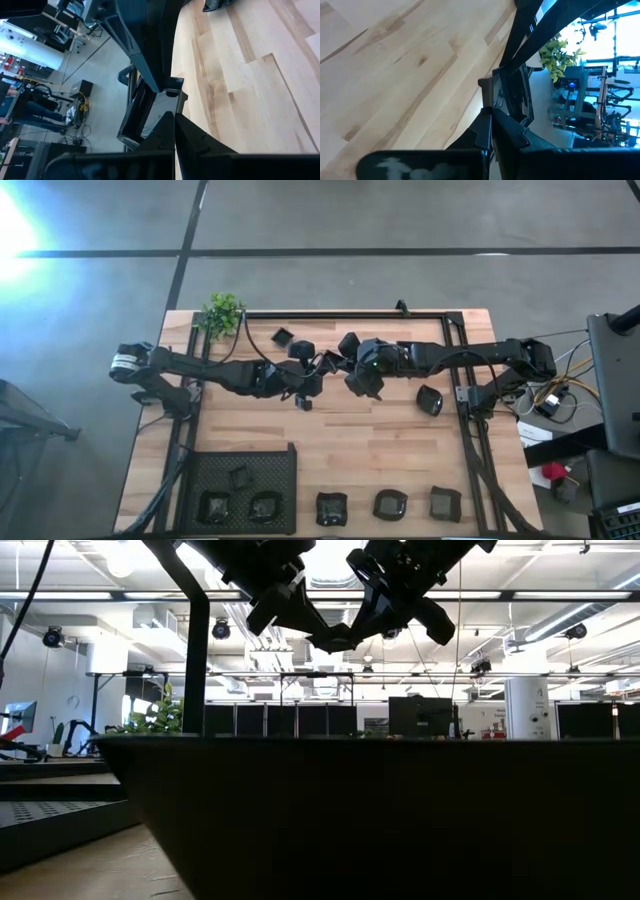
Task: Pick & Place Mini shaped plates
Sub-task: Stack the square plate on top of the square plate on the shelf
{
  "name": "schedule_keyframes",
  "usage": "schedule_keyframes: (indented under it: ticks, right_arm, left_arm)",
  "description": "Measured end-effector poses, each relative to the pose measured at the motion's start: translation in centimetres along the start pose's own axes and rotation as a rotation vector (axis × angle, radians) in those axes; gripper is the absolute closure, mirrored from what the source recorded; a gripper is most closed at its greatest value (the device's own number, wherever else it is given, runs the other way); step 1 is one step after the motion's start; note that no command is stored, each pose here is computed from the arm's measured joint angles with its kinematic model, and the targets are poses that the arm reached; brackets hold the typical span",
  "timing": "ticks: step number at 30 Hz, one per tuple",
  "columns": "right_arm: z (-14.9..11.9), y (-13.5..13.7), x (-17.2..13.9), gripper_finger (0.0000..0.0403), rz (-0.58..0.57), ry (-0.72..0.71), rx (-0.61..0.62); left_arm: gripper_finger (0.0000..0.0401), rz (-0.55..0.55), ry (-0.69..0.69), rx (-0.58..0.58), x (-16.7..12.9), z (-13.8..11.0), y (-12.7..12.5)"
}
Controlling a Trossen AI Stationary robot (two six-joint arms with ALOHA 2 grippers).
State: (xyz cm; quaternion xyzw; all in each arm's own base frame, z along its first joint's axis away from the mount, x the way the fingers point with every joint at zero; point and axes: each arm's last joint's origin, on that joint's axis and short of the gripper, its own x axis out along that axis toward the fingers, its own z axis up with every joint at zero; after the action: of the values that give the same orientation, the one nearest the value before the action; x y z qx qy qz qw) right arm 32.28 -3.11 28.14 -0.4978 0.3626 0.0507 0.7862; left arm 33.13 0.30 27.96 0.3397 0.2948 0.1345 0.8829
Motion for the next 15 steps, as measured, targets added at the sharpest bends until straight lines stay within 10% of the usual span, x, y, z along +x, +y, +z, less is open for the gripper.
schedule_keyframes:
  ticks: [15]
  right_arm:
    - [0.08, -0.14, 0.0, 0.0394, -0.014, -0.008, -0.01]
  left_arm:
    - [0.0345, -0.001, -0.019, -0.037, 0.03, 0.14, 0.09]
